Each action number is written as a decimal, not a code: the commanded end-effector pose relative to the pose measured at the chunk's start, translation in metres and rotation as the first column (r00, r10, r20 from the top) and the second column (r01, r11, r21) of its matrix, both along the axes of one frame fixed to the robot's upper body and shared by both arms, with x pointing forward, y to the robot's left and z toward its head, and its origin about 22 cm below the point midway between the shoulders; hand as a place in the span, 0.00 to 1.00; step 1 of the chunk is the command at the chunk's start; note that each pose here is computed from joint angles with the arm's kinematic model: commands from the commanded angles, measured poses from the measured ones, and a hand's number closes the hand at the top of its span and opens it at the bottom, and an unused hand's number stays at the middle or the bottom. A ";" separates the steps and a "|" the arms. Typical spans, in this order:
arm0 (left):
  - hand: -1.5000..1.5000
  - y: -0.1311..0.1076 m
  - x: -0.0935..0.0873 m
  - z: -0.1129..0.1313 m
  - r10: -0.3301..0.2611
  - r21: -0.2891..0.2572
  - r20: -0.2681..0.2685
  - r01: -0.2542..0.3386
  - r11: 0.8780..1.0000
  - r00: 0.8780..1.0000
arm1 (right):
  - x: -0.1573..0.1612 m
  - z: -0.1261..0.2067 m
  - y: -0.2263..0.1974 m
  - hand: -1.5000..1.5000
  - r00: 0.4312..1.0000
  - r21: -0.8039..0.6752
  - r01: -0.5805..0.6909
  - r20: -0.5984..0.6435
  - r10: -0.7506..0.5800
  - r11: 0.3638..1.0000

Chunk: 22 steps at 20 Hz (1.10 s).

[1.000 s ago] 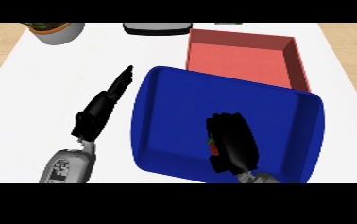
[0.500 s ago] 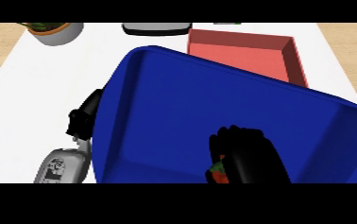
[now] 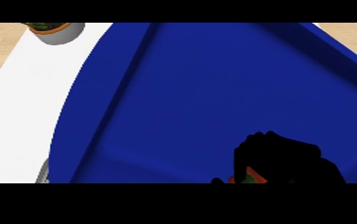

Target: Pick the bell pepper from the tray and place it in the cardboard box

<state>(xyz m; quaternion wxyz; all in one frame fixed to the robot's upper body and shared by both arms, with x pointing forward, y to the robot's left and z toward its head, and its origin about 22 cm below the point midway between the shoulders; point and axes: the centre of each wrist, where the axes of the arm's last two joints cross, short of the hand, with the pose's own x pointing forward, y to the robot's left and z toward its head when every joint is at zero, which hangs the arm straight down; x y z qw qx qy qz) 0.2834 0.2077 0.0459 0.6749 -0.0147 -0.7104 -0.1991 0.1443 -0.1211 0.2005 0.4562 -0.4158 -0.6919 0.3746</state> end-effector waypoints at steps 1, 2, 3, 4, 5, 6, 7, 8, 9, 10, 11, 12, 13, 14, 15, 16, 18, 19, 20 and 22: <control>0.50 0.002 -0.005 -0.004 -0.001 -0.001 0.009 0.001 1.000 1.000 | 0.000 0.027 0.003 1.00 0.998 0.058 0.054 0.027 -0.056 0.997; 0.50 0.007 -0.001 -0.014 -0.004 -0.010 -0.023 0.004 1.000 1.000 | 0.005 0.034 -0.009 1.00 0.998 0.053 0.049 0.027 -0.050 0.997; 0.50 -0.012 0.004 0.004 0.011 -0.021 -0.007 -0.011 1.000 1.000 | 0.027 0.026 -0.003 1.00 0.995 0.073 0.086 0.035 -0.088 0.994; 0.50 -0.017 0.001 -0.016 -0.006 0.005 0.015 0.006 1.000 1.000 | 0.022 0.033 -0.002 1.00 0.996 0.063 0.083 0.032 -0.085 0.995; 0.50 0.011 -0.005 0.009 -0.025 -0.014 0.003 0.025 1.000 1.000 | 0.044 0.033 -0.010 1.00 0.992 0.074 0.115 0.040 -0.118 0.991; 0.50 0.012 0.007 -0.005 -0.005 0.011 -0.011 0.005 1.000 1.000 | 0.060 0.040 -0.007 1.00 0.994 0.068 0.105 0.034 -0.107 0.992; 0.50 0.001 0.002 0.000 0.004 0.000 0.006 -0.004 1.000 1.000 | 0.054 0.052 -0.016 1.00 0.993 0.082 0.105 0.046 -0.109 0.991; 0.50 -0.010 0.008 -0.006 -0.007 -0.003 -0.013 0.007 1.000 1.000 | 0.072 0.041 -0.025 1.00 0.993 0.104 0.115 0.028 -0.119 0.988; 0.50 -0.003 -0.004 -0.019 -0.010 -0.004 0.000 0.010 1.000 1.000 | 0.060 0.060 -0.018 1.00 0.993 0.096 0.108 0.037 -0.112 0.989; 0.50 -0.009 0.006 0.005 -0.010 0.000 -0.001 0.010 1.000 1.000 | 0.079 0.041 -0.026 1.00 0.993 0.108 0.107 0.039 -0.111 0.988; 0.50 -0.008 0.016 0.000 -0.010 0.021 0.003 0.010 1.000 1.000 | 0.083 0.052 -0.026 1.00 0.994 0.120 0.104 0.023 -0.107 0.987; 0.50 -0.003 -0.006 -0.019 -0.015 -0.009 0.014 0.015 1.000 1.000 | 0.083 0.053 -0.035 1.00 0.995 0.123 0.100 0.007 -0.102 0.987; 0.50 -0.005 0.011 -0.002 -0.005 0.005 0.019 0.005 1.000 1.000 | 0.096 0.056 -0.026 1.00 0.993 0.143 0.107 0.029 -0.112 0.984; 0.50 -0.007 -0.006 -0.005 -0.008 -0.009 -0.005 0.008 1.000 1.000 | 0.116 0.064 -0.020 1.00 0.994 0.112 0.112 -0.011 -0.111 0.987; 0.50 -0.003 0.006 -0.016 -0.011 -0.002 -0.006 0.011 1.000 1.000 | 0.117 0.060 -0.011 1.00 0.994 0.123 0.104 -0.003 -0.105 0.987; 0.50 0.013 -0.003 -0.017 0.006 0.000 -0.002 -0.006 1.000 1.000 | 0.126 0.049 -0.027 1.00 0.991 0.124 0.130 0.016 -0.133 0.984; 0.50 -0.013 -0.012 -0.009 0.007 -0.004 0.009 -0.007 1.000 1.000 | 0.145 0.047 -0.024 1.00 0.991 0.163 0.129 0.008 -0.132 0.978; 0.50 -0.005 -0.001 -0.013 -0.005 -0.001 -0.004 0.005 1.000 1.000 | 0.144 0.070 -0.023 1.00 0.989 0.175 0.144 0.017 -0.150 0.974; 0.50 0.014 -0.001 -0.007 -0.003 0.012 0.000 0.003 1.000 1.000 | 0.137 0.048 -0.019 1.00 0.987 0.139 0.153 0.018 -0.157 0.978; 0.50 -0.011 0.003 -0.007 -0.024 -0.001 0.007 0.024 1.000 1.000 | 0.166 0.035 -0.038 1.00 0.983 0.128 0.176 0.020 -0.180 0.976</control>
